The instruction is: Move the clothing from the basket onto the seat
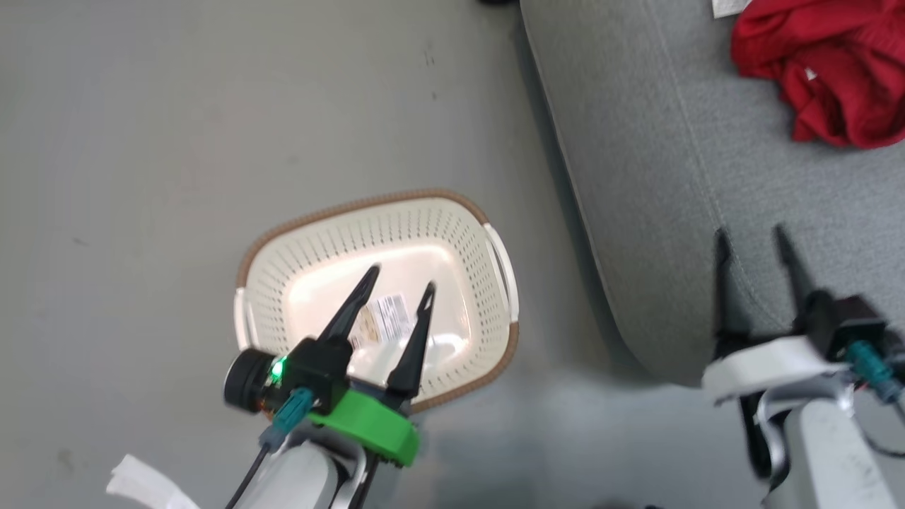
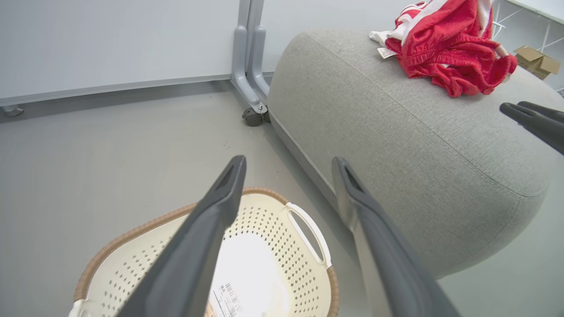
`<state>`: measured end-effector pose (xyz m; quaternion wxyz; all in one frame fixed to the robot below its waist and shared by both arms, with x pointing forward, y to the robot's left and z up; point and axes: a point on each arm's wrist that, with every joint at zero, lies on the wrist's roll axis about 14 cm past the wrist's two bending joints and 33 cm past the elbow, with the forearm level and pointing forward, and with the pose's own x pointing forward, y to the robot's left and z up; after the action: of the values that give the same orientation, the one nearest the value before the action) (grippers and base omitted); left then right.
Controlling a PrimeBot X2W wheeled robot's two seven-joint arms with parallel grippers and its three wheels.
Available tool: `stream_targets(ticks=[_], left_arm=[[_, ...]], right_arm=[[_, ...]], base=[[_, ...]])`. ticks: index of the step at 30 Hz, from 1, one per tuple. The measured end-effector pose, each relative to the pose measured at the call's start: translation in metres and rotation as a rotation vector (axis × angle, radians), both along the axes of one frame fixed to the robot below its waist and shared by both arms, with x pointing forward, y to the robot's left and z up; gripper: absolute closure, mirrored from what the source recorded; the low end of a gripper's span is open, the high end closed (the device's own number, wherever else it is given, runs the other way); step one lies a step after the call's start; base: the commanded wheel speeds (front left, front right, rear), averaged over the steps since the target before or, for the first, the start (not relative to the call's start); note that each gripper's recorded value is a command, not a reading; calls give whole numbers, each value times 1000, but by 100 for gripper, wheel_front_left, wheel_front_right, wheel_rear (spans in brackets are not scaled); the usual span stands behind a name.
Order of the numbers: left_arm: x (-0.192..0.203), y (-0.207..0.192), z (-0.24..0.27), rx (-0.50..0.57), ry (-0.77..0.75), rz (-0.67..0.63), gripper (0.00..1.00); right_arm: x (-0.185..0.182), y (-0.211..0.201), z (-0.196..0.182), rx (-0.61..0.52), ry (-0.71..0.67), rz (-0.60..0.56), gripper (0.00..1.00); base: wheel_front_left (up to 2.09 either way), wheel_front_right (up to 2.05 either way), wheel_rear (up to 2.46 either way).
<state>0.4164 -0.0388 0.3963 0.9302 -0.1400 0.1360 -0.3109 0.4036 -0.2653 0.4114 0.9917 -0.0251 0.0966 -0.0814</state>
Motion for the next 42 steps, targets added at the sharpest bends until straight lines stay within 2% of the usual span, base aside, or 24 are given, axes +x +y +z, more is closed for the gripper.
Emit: stream_targets(ticks=[6, 8, 12, 18, 24, 28, 42], left_arm=[[-11, 50, 15, 53, -19, 184, 0], [-11, 71, 35, 55, -73, 262, 0], [-23, 113, 67, 79, -166, 395, 0], [-48, 158, 105, 93, -284, 529, 0], [-82, 177, 114, 113, -327, 556, 0], [-98, 180, 112, 131, -336, 551, 0], [-105, 184, 115, 146, -361, 551, 0]], right_arm=[[-28, 53, 12, 111, -29, 111, 0], [-36, 64, 20, 130, -48, 138, 0], [-43, 84, 44, 141, -121, 198, 0], [-47, 94, 90, 133, -264, 240, 0], [-62, 95, 111, 130, -335, 248, 0], [-75, 94, 111, 129, -341, 246, 0], [-89, 90, 111, 127, -347, 232, 0]], base=[[0, 0, 0], [0, 0, 0], [0, 0, 0], [0, 0, 0], [0, 0, 0], [0, 0, 0], [0, 0, 0]])
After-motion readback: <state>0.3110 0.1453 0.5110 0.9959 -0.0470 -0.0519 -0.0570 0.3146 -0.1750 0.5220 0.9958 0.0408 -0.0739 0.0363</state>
